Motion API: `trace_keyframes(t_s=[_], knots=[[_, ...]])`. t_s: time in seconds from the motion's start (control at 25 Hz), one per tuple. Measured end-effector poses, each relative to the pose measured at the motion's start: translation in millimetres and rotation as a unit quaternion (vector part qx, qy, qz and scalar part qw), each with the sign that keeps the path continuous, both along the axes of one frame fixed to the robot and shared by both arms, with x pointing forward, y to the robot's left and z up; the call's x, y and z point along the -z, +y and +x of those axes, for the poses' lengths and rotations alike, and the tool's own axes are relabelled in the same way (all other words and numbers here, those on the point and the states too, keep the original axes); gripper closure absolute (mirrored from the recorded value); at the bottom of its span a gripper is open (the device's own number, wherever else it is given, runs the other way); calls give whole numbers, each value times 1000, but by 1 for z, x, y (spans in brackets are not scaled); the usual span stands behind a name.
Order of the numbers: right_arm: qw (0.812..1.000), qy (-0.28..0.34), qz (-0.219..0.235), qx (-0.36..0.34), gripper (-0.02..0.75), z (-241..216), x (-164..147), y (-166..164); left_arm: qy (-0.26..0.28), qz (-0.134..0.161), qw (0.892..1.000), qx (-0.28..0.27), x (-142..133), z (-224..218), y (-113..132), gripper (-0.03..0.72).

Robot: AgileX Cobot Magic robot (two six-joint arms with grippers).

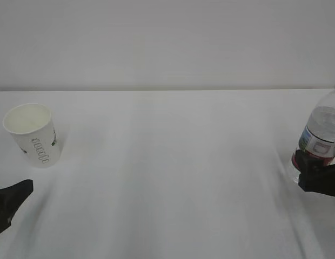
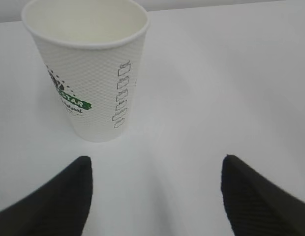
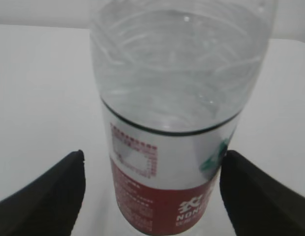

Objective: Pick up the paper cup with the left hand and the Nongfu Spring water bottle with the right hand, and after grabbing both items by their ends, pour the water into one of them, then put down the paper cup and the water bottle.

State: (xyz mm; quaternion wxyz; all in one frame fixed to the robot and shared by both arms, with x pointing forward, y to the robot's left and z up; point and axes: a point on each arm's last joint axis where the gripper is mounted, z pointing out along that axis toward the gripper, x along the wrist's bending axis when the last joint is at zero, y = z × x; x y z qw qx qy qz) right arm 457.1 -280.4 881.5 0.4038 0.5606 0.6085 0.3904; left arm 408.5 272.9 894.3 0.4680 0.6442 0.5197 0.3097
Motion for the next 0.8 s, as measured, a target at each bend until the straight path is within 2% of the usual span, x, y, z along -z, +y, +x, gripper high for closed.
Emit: trace_keyframes(t_s=[0.8], knots=[[1000, -22, -3, 8, 104, 25, 0, 1, 0, 1, 1000, 7, 0, 0, -1, 97]])
